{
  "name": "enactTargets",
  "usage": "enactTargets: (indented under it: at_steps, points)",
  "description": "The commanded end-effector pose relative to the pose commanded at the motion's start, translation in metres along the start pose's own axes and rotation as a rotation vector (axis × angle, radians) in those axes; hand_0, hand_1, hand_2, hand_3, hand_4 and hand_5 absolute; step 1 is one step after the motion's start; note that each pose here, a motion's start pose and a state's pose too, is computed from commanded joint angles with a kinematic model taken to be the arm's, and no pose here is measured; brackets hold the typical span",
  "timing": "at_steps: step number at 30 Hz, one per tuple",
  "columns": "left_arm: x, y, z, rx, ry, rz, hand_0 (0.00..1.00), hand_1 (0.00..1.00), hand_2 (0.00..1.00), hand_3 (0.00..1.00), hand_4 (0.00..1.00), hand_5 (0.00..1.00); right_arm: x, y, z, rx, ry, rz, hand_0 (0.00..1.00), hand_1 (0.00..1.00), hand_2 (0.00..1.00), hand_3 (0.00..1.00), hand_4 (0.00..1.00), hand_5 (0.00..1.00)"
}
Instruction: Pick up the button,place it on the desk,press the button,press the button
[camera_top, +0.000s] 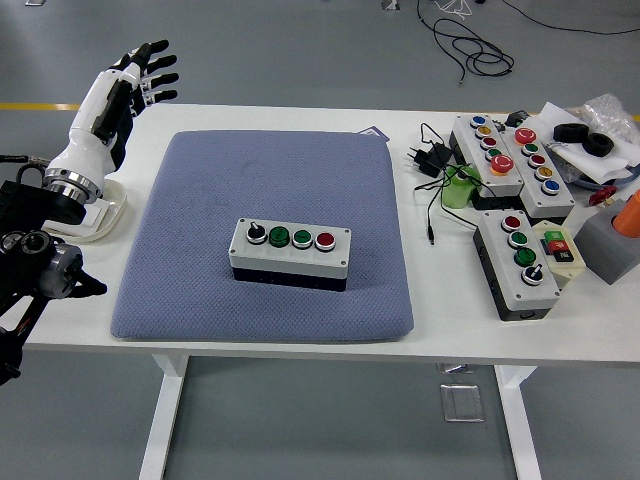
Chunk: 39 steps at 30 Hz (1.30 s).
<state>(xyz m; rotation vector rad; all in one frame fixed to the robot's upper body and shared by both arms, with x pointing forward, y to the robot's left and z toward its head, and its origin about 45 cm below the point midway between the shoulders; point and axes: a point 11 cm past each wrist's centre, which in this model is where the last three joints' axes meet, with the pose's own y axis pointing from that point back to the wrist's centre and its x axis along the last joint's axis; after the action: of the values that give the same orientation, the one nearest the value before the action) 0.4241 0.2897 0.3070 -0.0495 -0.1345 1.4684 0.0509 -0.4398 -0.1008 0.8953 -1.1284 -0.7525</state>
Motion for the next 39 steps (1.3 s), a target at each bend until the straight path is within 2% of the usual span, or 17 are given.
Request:
enactTargets:
  at_steps: [6,8,29,30,35,36,39]
  points:
    - [0.006,0.002,-0.008,0.053,0.239,0.007,0.750,0.816,0.860,0.914,0.639,0.998,-0.001,0.000,0.001,-0.003,0.002,-0.001,0.643,0.475,0.617,0.561,0.301,0.226]
    - [0.006,0.002,-0.009,0.058,0.275,0.006,0.750,0.816,0.860,0.914,0.639,0.998,-0.001,0.000,0.001,-0.003,0.002,-0.002,0.643,0.475,0.617,0.561,0.301,0.226]
    - [0.019,0.008,-0.014,0.062,0.233,0.025,0.759,0.824,0.867,0.911,0.644,0.998,-0.003,-0.001,0.008,-0.017,0.006,-0.003,0.643,0.476,0.617,0.562,0.300,0.228]
    - [0.019,0.009,-0.015,0.063,0.232,0.025,0.829,0.836,0.874,0.911,0.643,0.998,-0.003,-0.001,0.008,-0.017,0.006,-0.003,0.643,0.476,0.618,0.562,0.301,0.226]
    - [0.020,0.009,-0.016,0.064,0.229,0.027,0.829,0.836,0.874,0.911,0.643,0.998,-0.003,-0.002,0.009,-0.019,0.006,-0.004,0.643,0.476,0.618,0.562,0.301,0.226]
    - [0.020,0.009,-0.016,0.064,0.226,0.027,0.906,0.898,0.920,0.910,0.649,0.998,-0.003,-0.002,0.009,-0.019,0.007,-0.004,0.644,0.476,0.618,0.562,0.300,0.226]
    - [0.022,0.009,-0.016,0.060,0.214,0.026,0.906,0.898,0.920,0.910,0.649,0.998,-0.003,-0.002,0.009,-0.018,0.007,-0.004,0.644,0.476,0.618,0.562,0.300,0.226]
